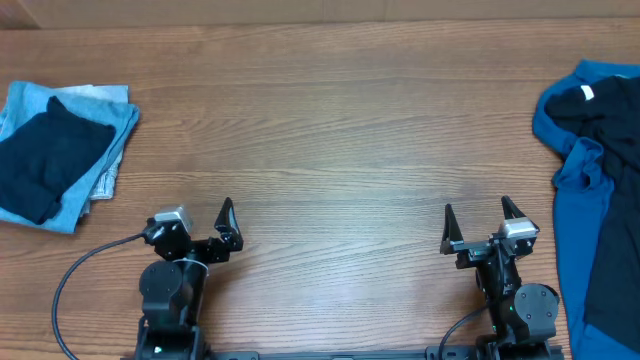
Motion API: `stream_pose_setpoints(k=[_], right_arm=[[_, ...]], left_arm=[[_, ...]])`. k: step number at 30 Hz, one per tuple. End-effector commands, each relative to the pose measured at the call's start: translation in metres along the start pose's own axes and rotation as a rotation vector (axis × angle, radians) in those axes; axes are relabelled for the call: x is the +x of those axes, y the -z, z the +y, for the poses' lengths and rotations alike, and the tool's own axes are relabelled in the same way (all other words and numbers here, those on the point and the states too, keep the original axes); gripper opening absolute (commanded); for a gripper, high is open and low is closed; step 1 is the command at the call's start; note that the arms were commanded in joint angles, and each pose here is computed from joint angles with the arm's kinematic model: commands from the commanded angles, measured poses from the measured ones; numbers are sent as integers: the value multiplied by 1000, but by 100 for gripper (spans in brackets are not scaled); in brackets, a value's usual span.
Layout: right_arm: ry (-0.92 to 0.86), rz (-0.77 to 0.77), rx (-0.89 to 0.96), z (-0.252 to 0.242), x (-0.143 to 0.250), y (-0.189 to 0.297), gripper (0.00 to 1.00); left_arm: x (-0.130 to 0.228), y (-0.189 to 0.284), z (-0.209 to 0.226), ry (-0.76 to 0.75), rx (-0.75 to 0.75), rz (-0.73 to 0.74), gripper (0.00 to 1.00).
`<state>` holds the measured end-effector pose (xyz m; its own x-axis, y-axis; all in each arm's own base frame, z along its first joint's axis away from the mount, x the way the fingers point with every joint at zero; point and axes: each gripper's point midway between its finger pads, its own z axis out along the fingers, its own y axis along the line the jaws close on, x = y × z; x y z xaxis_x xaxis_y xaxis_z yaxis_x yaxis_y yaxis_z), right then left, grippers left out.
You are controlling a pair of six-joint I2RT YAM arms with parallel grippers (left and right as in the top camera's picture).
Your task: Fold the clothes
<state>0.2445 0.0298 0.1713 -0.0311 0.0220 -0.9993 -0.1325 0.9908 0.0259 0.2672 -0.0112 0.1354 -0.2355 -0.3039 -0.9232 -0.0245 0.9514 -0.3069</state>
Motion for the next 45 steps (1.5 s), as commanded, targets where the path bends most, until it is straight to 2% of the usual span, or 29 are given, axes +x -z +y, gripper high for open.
stream_pose_setpoints(k=[1, 4, 8, 14, 21, 26, 45], right_arm=[[-4, -4, 8, -2, 2, 0, 100], [-5, -4, 8, -2, 2, 0, 100], [-5, -4, 9, -2, 2, 0, 100], [-5, -4, 9, -2, 2, 0, 100], [-4, -4, 8, -2, 2, 0, 100], [-5, -4, 8, -2, 2, 0, 100], [-5, -4, 9, -2, 2, 0, 100]], left_arm=[[-1, 2, 10, 6, -50, -36, 100], [1, 4, 14, 7, -62, -59, 100], [-14, 11, 11, 8, -47, -132, 100], [-3, 18, 14, -1, -60, -97, 100], [-15, 26, -5, -259, 30, -156, 100], [-14, 26, -7, -310, 33, -156, 100], [-15, 26, -5, -304, 25, -158, 100]])
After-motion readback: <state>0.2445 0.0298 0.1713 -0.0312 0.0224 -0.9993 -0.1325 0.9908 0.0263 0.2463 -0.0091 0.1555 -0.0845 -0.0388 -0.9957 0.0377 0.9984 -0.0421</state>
